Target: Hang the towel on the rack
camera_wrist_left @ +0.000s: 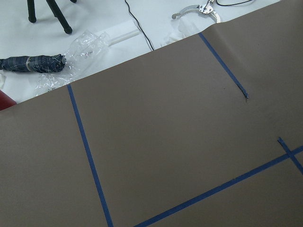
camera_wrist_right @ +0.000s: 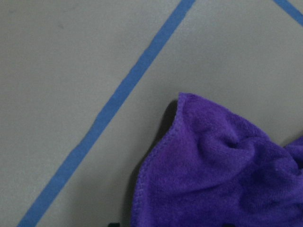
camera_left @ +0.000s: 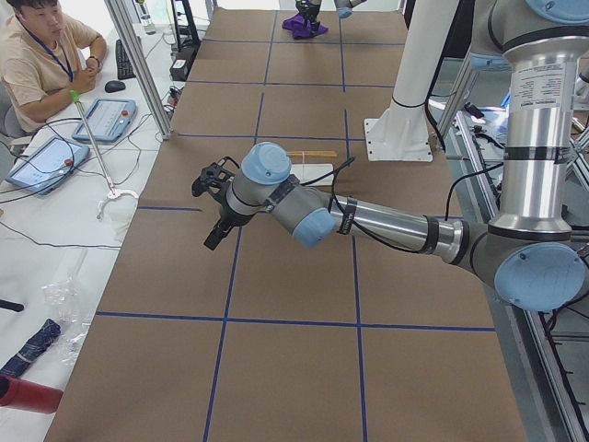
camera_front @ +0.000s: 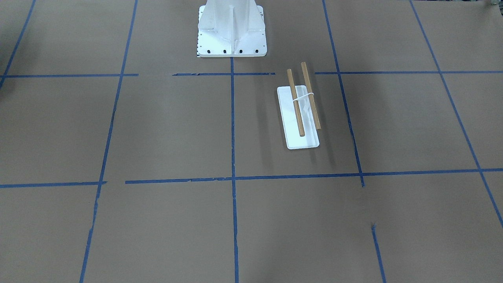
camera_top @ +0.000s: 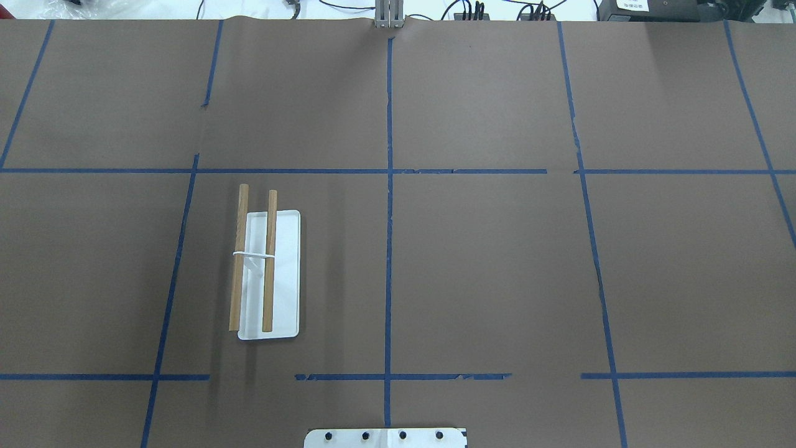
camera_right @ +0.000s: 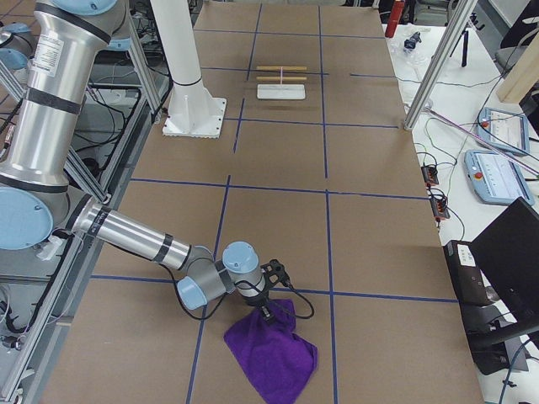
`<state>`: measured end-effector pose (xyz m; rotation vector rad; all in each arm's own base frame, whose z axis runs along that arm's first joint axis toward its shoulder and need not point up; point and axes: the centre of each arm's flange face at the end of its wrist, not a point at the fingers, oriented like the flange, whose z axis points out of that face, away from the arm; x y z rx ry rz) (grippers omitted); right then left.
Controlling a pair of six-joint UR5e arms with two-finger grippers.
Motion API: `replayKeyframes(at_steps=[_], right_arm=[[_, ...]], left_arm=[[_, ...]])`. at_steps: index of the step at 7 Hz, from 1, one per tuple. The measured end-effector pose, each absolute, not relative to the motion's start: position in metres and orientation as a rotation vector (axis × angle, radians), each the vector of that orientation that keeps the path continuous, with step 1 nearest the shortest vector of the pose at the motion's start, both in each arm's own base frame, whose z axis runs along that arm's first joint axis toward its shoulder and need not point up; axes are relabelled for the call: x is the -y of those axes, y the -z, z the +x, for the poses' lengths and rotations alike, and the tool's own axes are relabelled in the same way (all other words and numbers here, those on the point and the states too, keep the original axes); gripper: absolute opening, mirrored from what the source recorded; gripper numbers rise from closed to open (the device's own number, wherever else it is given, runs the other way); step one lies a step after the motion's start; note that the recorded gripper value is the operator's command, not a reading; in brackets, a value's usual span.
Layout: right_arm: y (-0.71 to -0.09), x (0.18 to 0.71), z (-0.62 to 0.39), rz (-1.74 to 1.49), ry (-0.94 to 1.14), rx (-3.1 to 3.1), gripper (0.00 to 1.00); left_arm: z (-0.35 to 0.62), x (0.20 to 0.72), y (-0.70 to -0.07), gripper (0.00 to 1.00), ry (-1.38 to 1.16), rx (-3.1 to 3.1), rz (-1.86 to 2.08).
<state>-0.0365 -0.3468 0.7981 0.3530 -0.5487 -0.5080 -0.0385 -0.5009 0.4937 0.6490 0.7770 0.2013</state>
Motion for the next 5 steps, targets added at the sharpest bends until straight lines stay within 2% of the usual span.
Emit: replayKeyframes(at_steps=[1,2,5], right_arm=[[-0.8002,0.3419,-0.0389,0.351,0.532,0.548,0.14],[-0.8009,0.3398,-0.04,0.362,0.573,0.541,0.0],[-0.7955,0.3429,-0.0369,0.433,0.719,0.478,0.0]], left_arm=[[-0.0385,0.5006,-0.4943,1.0,-0.202,-0.777,0.65],[-0.0385,0.5,-0.495,1.0,-0.202,-0.777,0.65],[-0.0386,0.498,-0.4969,1.0,-0.201,-0.777,0.647]])
